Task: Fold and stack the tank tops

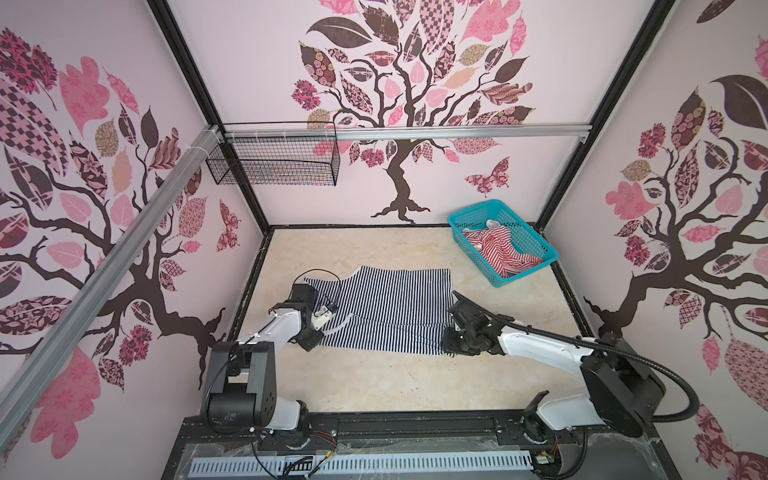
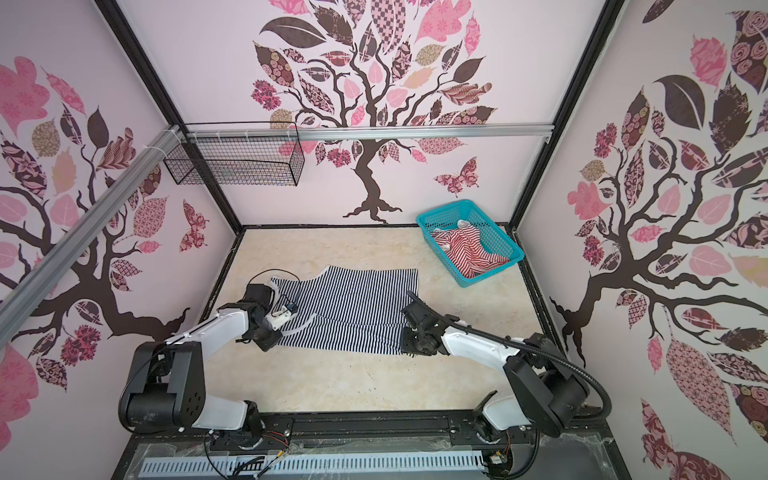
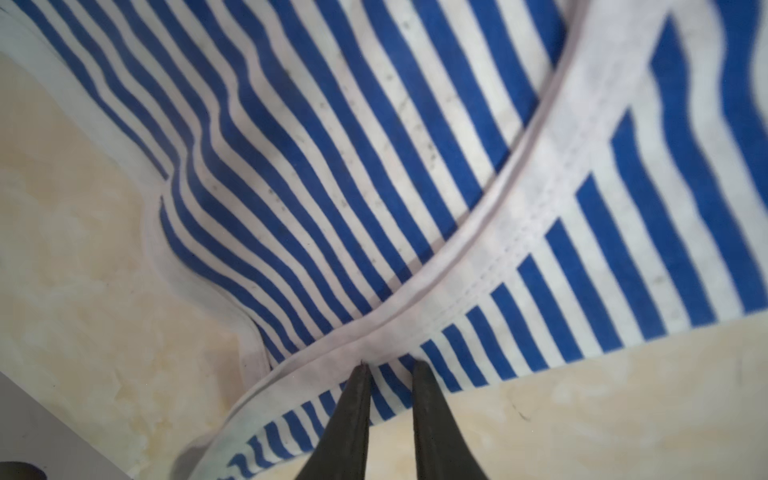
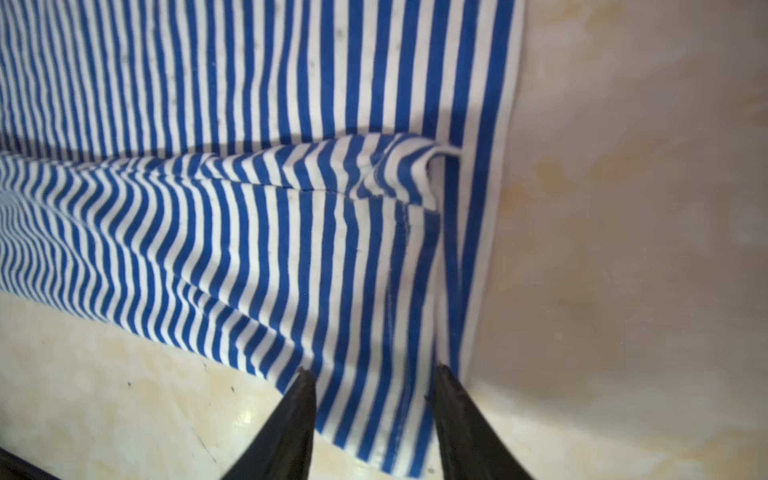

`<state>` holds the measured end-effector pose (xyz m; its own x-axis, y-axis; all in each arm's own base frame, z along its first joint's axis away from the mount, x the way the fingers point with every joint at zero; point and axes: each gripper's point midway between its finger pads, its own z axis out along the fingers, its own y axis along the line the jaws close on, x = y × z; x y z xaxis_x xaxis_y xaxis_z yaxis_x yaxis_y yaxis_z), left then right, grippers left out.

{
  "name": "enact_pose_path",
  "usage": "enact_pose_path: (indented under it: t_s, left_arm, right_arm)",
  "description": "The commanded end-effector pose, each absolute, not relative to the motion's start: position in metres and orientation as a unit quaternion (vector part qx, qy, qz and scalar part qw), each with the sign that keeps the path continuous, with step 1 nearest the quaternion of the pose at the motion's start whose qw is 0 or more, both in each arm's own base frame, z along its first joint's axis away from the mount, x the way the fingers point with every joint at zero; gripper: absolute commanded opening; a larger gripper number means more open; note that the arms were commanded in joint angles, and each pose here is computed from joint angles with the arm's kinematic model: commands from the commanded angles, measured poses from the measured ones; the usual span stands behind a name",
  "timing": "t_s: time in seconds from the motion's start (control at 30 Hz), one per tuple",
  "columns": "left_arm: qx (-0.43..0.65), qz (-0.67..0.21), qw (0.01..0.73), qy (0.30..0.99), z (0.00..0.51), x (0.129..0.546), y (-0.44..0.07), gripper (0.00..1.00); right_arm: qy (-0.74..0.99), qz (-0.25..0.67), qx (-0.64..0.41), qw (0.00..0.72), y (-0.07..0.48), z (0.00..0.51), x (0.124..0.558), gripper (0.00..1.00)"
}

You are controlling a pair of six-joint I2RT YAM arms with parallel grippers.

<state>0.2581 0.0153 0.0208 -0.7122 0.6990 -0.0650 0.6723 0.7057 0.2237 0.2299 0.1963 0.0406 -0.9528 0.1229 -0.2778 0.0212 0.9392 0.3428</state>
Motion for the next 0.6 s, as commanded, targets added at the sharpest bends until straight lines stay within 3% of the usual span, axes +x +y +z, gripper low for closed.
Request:
enact_pose_path:
  t_s: [0.0, 0.13, 0.27, 0.57]
  left_arm:
    - [0.376, 0.087, 0.065, 0.920, 0.031, 0.247, 0.015, 0.23]
    - [0.344, 0.070, 0.102, 0.931, 0.053, 0.264, 0.006, 0.24]
    - [0.328, 0.036, 0.120, 0.936, 0.062, 0.272, -0.007, 0.24]
    - [0.322, -0.019, 0.102, 0.941, 0.049, 0.264, -0.024, 0.24]
  right_arm:
    - [0.966, 0.182, 0.041, 0.182, 0.199, 0.076, 0.240, 0.57]
    - [0.966, 0.149, 0.044, 0.204, 0.196, 0.084, 0.261, 0.57]
    - [0.970, 0.144, 0.046, 0.188, 0.200, 0.067, 0.274, 0.51]
    - [0.975, 0.113, 0.043, 0.186, 0.195, 0.053, 0.284, 0.47]
